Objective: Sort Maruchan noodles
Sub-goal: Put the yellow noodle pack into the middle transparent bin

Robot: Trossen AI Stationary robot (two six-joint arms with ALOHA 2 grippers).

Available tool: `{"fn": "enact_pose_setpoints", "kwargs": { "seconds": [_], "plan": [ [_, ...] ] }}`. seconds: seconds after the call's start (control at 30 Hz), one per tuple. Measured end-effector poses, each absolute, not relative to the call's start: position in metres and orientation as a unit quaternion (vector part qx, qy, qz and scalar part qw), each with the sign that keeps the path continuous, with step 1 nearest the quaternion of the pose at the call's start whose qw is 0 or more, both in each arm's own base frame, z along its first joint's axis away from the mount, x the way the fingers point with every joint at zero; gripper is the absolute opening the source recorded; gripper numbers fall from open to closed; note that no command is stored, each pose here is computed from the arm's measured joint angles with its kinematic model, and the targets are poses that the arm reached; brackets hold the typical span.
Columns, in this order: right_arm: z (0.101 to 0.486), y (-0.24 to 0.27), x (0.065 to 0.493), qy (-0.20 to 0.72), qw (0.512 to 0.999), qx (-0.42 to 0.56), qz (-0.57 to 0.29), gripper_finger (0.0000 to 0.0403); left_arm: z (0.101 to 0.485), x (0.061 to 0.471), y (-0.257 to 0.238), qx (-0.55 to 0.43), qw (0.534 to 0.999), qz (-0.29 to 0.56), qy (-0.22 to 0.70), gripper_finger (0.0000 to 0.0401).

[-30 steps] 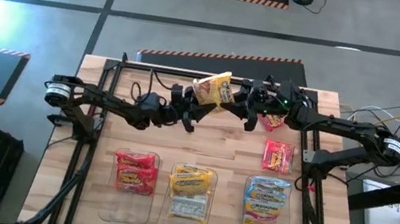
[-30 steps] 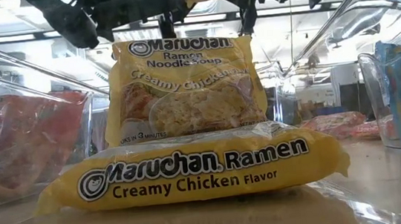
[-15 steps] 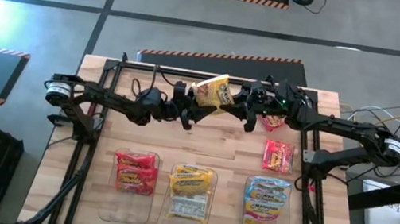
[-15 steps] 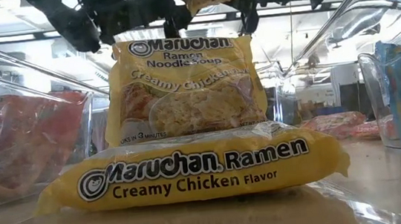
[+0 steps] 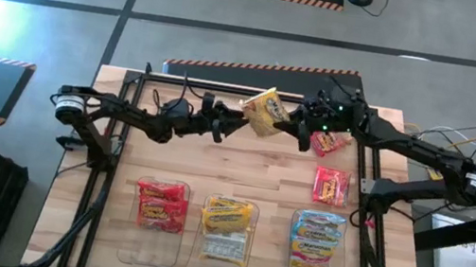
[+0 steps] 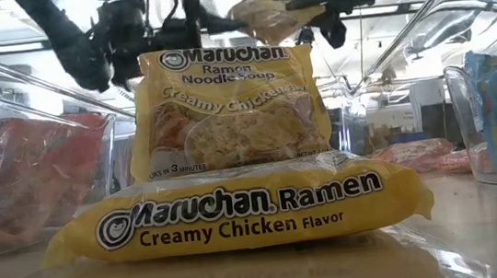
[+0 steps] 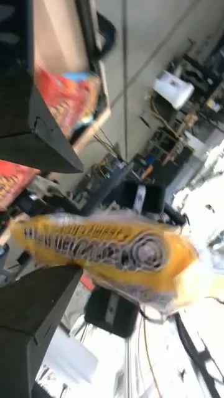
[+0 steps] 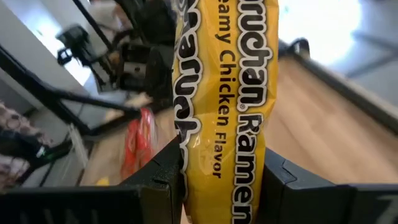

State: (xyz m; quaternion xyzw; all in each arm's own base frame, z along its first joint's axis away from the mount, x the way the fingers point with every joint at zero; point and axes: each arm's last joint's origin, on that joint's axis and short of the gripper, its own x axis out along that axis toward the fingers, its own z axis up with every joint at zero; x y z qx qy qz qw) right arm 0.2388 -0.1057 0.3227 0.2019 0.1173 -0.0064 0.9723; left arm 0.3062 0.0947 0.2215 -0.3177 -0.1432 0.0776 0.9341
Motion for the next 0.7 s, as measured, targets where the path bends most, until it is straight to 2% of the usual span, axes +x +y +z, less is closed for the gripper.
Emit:
{"fn": "enact_pose_setpoints", "kwargs": {
  "seconds": [0.3,0.57,0.7],
  "plan": [
    [0.327,-0.077,0.242,0.249,0.924,0.285,0.053,0.0111,0.19,0.282,0.112,-0.371,0.912,0.139,-0.106,0.0233],
    [0.336,-0.017,0.252,0.282,0.902,0.286,0.155,0.0112,0.18,0.272,0.119,-0.416,0.89,0.157,-0.103,0.0233],
    [0.337,0.016,0.254,0.295,0.898,0.278,0.17,0.0112,0.181,0.272,0.119,-0.444,0.876,0.152,-0.109,0.0233]
  ]
}}
